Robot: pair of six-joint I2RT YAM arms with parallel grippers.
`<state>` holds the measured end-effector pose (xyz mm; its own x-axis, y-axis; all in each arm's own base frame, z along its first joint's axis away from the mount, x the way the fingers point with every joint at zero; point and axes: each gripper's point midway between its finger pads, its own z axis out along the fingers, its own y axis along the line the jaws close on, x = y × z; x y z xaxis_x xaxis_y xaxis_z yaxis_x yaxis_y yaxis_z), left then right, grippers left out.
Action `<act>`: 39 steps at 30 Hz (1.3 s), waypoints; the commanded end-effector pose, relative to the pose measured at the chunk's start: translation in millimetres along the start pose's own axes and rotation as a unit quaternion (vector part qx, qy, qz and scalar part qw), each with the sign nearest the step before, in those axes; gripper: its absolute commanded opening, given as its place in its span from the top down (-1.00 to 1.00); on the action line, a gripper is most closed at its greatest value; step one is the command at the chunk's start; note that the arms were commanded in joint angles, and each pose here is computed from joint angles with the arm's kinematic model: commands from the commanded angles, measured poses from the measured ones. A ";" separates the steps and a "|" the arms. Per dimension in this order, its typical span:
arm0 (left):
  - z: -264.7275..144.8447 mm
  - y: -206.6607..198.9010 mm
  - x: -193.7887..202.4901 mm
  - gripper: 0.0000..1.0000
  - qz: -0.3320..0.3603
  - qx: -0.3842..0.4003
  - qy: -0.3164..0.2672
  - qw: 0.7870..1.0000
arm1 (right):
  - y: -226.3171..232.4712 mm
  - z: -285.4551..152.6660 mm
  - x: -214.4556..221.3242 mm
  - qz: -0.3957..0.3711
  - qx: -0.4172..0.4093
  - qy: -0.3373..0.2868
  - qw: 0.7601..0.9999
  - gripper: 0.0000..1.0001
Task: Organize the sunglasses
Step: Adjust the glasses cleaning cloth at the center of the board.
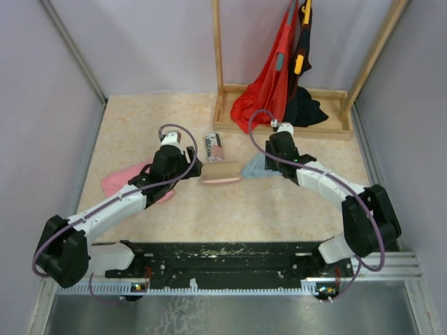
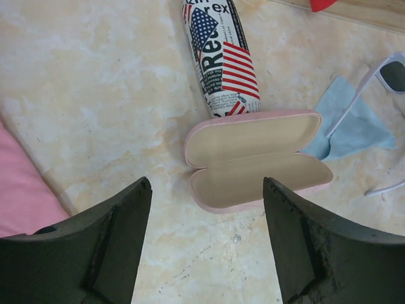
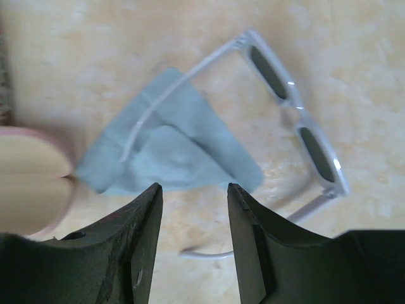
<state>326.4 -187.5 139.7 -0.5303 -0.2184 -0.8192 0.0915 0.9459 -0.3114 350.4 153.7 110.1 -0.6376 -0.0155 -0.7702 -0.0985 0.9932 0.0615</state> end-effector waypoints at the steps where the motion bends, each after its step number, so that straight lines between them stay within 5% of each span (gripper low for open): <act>1: -17.1 1.1 8.8 -0.56 -0.018 0.013 0.025 0.999 | -34.5 19.6 19.8 0.033 0.048 0.043 0.997 0.08; 18: -43.8 -6.4 5.7 -0.59 -0.023 0.056 0.021 0.998 | -34.9 61.6 52.6 0.055 0.013 0.119 0.991 0.02; 23: -45.0 -5.2 7.2 -0.60 -0.020 0.056 0.021 0.998 | -36.4 58.8 56.0 0.050 0.014 0.123 0.991 0.33; 29: -45.4 -6.4 7.3 -0.59 -0.020 0.061 0.021 0.998 | -36.1 43.3 32.4 0.045 0.009 0.088 0.995 0.99; 39: -53.1 -5.8 0.0 -0.60 -0.025 0.064 0.003 0.998 | -60.2 -10.2 -32.1 0.001 0.087 0.011 0.996 1.00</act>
<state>281.7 -183.1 158.4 -0.5658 -0.2484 -0.7863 0.1639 0.9007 -0.4025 355.7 104.3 77.0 -0.7524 0.0184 -0.6585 0.0022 0.9997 0.0254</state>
